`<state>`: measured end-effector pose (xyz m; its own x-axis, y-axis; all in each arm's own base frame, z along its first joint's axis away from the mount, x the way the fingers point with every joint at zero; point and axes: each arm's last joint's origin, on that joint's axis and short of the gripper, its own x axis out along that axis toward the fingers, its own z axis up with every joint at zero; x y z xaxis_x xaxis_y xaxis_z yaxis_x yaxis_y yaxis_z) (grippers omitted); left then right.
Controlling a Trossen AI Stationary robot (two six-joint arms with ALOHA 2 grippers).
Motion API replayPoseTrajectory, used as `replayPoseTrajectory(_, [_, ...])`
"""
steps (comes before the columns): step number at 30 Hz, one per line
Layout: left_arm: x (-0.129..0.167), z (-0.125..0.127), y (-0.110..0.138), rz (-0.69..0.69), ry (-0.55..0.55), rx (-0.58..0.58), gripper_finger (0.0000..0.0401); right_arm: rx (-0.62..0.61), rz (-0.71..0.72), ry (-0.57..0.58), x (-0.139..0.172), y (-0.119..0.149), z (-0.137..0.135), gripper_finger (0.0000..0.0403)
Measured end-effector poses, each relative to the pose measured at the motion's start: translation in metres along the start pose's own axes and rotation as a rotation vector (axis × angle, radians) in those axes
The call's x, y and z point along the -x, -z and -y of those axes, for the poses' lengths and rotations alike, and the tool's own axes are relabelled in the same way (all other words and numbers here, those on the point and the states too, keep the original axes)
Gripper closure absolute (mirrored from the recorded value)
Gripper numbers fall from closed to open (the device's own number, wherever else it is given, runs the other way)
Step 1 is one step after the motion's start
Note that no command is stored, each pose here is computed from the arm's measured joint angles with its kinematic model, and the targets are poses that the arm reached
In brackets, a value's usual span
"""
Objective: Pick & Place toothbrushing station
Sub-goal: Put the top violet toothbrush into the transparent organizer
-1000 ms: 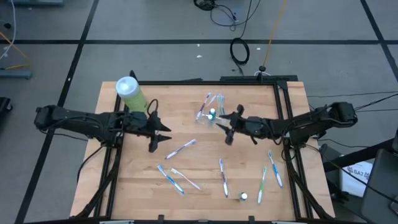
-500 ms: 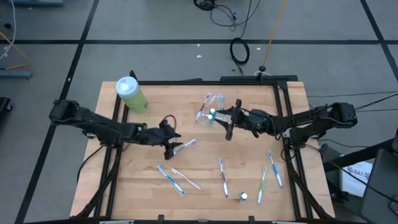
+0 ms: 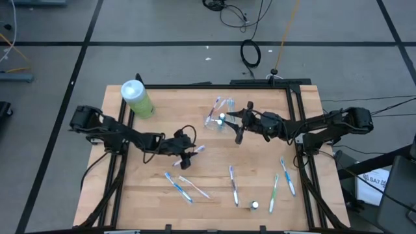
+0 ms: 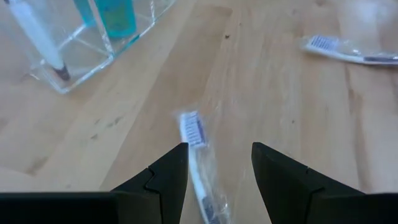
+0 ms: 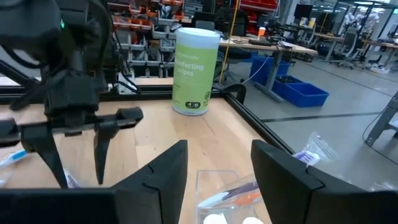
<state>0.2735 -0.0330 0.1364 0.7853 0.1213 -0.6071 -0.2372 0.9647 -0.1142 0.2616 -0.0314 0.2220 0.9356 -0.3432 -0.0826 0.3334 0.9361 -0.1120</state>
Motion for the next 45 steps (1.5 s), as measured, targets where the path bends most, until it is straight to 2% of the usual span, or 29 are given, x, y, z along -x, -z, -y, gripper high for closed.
replayPoseTrajectory(6, [-0.015, -0.003, 0.013, -0.039, -0.066, 0.038, 0.0217, 0.000, 0.000, 0.000, 0.000, 0.000, 0.000, 0.0234])
replayPoseTrajectory(16, [-0.024, -0.003, 0.023, -0.078, -0.059, 0.051, 0.0220, 0.000, 0.000, -0.001, 0.000, 0.000, 0.000, 0.0234])
replayPoseTrajectory(19, [-0.025, -0.004, 0.023, -0.074, -0.067, 0.051, 0.0240, 0.000, 0.000, -0.001, 0.000, 0.000, 0.000, 0.0234])
replayPoseTrajectory(25, [-0.026, -0.010, 0.020, -0.068, -0.082, 0.071, 0.0308, 0.000, 0.000, -0.001, 0.000, 0.000, 0.000, 0.0234])
replayPoseTrajectory(34, [-0.028, -0.022, 0.017, -0.057, -0.115, 0.153, 0.0391, 0.000, 0.000, -0.001, 0.000, 0.000, 0.000, 0.0234])
replayPoseTrajectory(39, [-0.029, -0.024, 0.013, -0.023, -0.118, 0.205, 0.0389, 0.000, 0.000, -0.002, 0.000, 0.000, 0.000, 0.0234])
replayPoseTrajectory(45, [-0.024, -0.020, -0.006, 0.135, -0.082, 0.196, 0.0395, 0.000, 0.000, -0.001, 0.000, 0.000, 0.000, 0.0234])
